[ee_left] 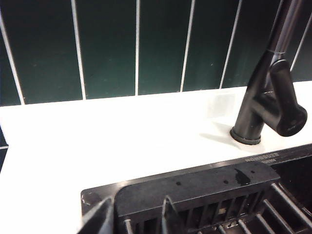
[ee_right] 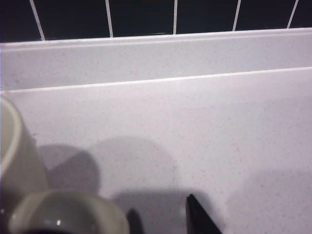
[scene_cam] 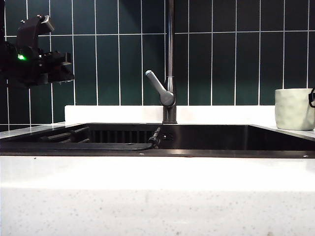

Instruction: Pick up the mug next to the sink, go to the faucet to get some water, pour the water into the sink, and finally put the mug back to its place.

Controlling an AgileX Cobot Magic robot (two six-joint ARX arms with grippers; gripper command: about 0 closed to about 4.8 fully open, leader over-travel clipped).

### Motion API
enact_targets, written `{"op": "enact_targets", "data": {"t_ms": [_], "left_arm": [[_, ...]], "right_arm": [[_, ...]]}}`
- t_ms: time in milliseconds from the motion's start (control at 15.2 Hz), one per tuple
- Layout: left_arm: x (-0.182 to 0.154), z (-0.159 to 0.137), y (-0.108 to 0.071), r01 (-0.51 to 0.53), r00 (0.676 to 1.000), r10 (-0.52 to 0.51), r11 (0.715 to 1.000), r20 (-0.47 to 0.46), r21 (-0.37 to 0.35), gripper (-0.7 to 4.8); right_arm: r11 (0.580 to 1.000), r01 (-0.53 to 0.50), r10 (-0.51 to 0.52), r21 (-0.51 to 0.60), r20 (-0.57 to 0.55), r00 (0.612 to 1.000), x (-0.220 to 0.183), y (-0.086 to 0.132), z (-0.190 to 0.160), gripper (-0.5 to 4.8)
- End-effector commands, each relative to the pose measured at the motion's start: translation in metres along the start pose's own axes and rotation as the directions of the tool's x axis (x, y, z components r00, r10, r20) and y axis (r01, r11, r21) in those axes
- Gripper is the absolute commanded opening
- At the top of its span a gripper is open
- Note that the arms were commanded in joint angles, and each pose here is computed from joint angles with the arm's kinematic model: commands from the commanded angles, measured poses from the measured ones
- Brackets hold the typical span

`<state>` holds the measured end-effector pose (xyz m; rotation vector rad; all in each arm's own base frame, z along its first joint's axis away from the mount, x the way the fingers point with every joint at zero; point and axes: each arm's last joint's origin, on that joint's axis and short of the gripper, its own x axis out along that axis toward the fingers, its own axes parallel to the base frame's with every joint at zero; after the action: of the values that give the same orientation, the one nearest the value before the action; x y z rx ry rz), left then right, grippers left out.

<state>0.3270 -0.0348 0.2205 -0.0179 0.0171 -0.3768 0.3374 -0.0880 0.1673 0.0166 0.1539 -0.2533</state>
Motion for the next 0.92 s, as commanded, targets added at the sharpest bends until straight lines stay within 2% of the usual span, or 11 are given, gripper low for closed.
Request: {"op": "enact_targets", "data": {"t_ms": [66,131,262,328,525,721,787,918], "left_arm": [[0.000,0.003,0.000,0.007,1.000,-0.007,1.000,0.018,0.005,1.25],[0.000,0.003,0.000,0.014,1.000,-0.014,1.000,0.016,0.005,1.25],[0.000,0.003,0.000,0.022,1.000,-0.022,1.000,0.015,0.004,1.24],[0.000,0.003,0.000,0.022,1.000,-0.022,1.000,0.015,-0.002,1.24],[0.000,0.003,0.000,0.023,1.000,-0.023,1.000,0.015,-0.020,1.24],[0.000,0.003,-0.002,0.070,0.997,-0.069,0.997,0.015,-0.025,1.24],[0.000,0.003,-0.002,0.078,0.997,-0.077,0.996,0.018,-0.052,1.24],[0.000,0.004,-0.003,0.126,0.992,-0.125,0.989,0.025,-0.081,1.24]], "right_arm": [[1.000,0.010,-0.010,0.000,0.035,0.999,0.001,-0.003,0.006,2.73],[1.000,0.010,-0.010,0.000,0.037,0.999,0.002,-0.003,0.007,2.51],[1.000,0.008,-0.008,0.000,0.035,0.999,0.002,-0.003,0.007,1.25],[1.000,0.006,-0.006,0.000,0.035,0.999,0.002,-0.003,0.007,0.99],[1.000,0.004,-0.004,0.000,0.035,0.999,0.002,-0.002,0.007,0.48],[1.000,-0.025,0.025,-0.001,0.046,0.999,0.002,-0.001,0.009,0.10],[0.998,-0.061,0.061,0.000,0.081,0.995,0.002,0.000,0.012,0.08],[0.997,-0.075,0.072,0.025,0.117,0.990,0.000,0.001,0.018,0.08]]}}
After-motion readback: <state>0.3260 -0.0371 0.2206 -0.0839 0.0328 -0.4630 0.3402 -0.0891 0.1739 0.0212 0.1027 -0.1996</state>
